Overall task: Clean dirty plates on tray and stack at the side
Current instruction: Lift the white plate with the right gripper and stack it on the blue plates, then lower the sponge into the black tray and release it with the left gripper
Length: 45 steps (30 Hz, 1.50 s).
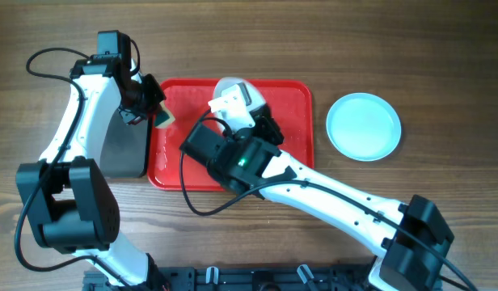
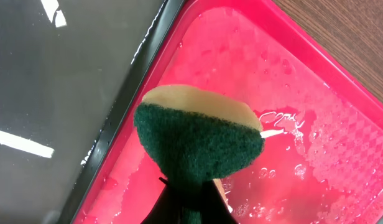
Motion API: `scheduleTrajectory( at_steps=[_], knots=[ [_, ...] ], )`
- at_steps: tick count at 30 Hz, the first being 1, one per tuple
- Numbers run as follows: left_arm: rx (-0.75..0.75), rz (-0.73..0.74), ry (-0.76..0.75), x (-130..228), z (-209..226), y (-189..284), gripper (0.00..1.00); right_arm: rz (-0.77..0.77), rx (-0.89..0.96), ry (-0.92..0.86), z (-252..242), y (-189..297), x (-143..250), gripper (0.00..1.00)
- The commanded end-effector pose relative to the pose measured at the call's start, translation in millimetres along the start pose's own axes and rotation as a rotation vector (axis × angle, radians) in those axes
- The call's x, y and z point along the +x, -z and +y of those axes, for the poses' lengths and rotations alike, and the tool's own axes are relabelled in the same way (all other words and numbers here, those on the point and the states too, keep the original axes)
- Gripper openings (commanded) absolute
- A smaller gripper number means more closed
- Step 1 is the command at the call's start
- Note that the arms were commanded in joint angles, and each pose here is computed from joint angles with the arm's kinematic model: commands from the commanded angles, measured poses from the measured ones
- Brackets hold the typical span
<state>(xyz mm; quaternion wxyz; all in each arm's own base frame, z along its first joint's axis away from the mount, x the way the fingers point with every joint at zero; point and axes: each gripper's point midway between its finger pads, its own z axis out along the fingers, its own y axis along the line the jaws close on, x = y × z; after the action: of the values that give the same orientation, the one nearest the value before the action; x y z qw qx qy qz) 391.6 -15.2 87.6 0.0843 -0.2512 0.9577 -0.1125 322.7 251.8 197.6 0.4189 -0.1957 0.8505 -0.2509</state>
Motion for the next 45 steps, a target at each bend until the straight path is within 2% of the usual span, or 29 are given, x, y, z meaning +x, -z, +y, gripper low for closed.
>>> scheduleTrajectory(
  at_steps=[1,7,12,15,18,21,24,27,30,36,38,39,40,41,42,43,44,45],
  knots=[
    [-0.010,0.001,-0.001,1.4,0.7,-1.1,0.04,0.203,-0.449,-0.054,59.1,6.3,26.6,0.04],
    [-0.016,0.010,0.001,3.8,2.0,-1.1,0.04,0.348,-0.684,-0.180,50.8,-9.0,32.7,0.04],
    [-0.018,0.013,0.001,4.6,2.5,-1.0,0.04,0.401,-0.786,-0.344,-6.2,-37.1,32.5,0.04],
    [-0.017,0.013,0.001,4.5,2.4,-1.1,0.04,0.441,-0.758,-0.459,-49.6,-62.1,44.6,0.04],
    [-0.017,0.013,0.001,4.5,2.4,-1.1,0.04,0.523,-0.650,-0.602,-106.7,-96.8,79.1,0.04],
    [-0.017,0.013,0.001,4.5,2.4,-1.1,0.04,0.598,-0.533,-0.770,-158.0,-128.6,127.5,0.04],
    [-0.017,0.013,0.001,4.4,2.4,-1.1,0.04,0.686,-0.433,-0.937,-187.8,-145.6,181.0,0.04],
    [-0.017,0.013,0.001,4.5,2.3,-1.1,0.04,0.754,-0.361,-1.069,-197.1,-154.1,225.1,0.04],
    [-0.017,0.013,0.001,4.5,2.3,-1.1,0.04,0.775,-0.327,-1.124,-193.0,-161.3,254.7,0.04],
    [-0.017,0.012,0.002,4.3,2.5,-1.0,0.04,0.768,-0.325,-1.125,-182.6,-166.6,265.7,0.04],
    [-0.016,0.009,0.001,3.5,2.2,-1.0,0.04,0.767,-0.325,-1.125,-182.6,-166.6,265.7,0.20],
    [-0.027,-0.008,0.000,-0.2,3.7,0.0,0.04,0.771,-0.327,-1.126,-182.0,-165.9,266.0,0.38],
    [-0.042,-0.027,0.000,-5.1,5.4,4.1,0.04,0.776,-0.332,-1.126,-181.1,-164.8,266.1,0.45],
    [-0.048,-0.038,0.003,-8.3,6.4,8.7,0.04,0.778,-0.346,-1.130,-179.6,-163.6,264.5,0.47],
    [-0.061,-0.055,0.007,-13.4,8.3,17.1,0.04,0.769,-0.385,-1.136,-177.1,-162.2,258.0,0.56],
    [-0.079,-0.079,0.013,-19.5,11.6,26.4,0.04,0.735,-0.446,-1.121,-175.5,-161.6,247.2,0.60],
    [-0.100,-0.105,0.016,-25.4,15.9,36.0,0.04,0.695,-0.503,-1.106,-175.8,-160.5,234.9,0.70],
    [-0.123,-0.130,0.018,-30.5,20.6,44.4,0.04,0.671,-0.531,-1.107,-178.9,-157.9,224.2,0.71]
  ],
)
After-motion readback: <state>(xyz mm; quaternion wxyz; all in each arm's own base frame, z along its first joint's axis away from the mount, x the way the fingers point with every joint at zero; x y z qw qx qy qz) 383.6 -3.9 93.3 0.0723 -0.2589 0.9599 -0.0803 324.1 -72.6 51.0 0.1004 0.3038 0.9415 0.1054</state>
